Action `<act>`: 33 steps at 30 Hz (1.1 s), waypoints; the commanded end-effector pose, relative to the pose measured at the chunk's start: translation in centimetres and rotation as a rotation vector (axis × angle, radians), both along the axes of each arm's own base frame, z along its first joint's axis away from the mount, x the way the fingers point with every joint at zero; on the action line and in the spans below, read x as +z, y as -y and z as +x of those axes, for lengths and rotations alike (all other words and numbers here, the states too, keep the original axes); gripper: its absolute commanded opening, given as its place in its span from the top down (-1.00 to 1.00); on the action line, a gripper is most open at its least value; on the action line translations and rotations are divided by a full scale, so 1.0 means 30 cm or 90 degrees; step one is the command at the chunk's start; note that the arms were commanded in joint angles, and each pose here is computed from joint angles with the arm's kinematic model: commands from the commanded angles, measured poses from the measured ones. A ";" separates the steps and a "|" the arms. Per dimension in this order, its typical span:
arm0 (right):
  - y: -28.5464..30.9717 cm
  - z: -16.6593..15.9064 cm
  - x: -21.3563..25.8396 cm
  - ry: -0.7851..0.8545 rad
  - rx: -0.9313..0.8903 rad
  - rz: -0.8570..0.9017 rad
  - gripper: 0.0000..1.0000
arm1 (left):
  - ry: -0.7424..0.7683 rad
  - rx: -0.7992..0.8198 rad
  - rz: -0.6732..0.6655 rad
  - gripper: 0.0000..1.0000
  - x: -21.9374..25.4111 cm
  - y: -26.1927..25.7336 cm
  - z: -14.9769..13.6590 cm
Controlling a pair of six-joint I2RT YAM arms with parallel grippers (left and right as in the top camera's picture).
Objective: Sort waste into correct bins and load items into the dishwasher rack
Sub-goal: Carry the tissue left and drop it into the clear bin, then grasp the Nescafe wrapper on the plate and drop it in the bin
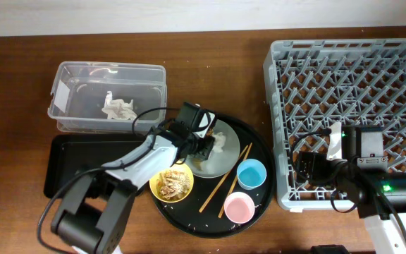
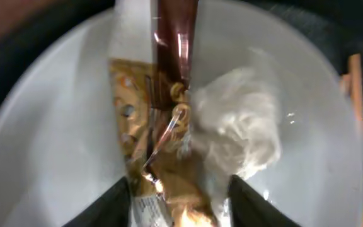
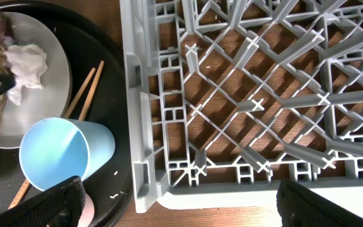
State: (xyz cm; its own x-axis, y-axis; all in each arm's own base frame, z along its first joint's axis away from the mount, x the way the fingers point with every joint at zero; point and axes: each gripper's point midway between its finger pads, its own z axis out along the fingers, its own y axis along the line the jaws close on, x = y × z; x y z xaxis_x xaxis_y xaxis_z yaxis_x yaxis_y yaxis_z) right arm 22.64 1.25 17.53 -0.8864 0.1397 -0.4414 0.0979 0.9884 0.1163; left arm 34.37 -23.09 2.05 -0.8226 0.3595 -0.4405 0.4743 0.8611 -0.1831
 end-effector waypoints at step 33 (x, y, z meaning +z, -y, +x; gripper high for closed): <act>-0.007 0.009 0.023 0.012 0.004 0.004 -0.97 | 0.301 0.293 -0.040 -0.32 0.524 -0.549 0.361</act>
State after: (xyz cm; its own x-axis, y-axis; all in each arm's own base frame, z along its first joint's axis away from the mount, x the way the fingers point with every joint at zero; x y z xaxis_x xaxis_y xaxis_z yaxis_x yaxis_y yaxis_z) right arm 22.63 1.25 17.52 -0.8865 0.1401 -0.4410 0.0983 0.9883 0.1164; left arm 45.94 -3.51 16.87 -0.5931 -0.0320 -0.8045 -0.0303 0.9994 -0.0174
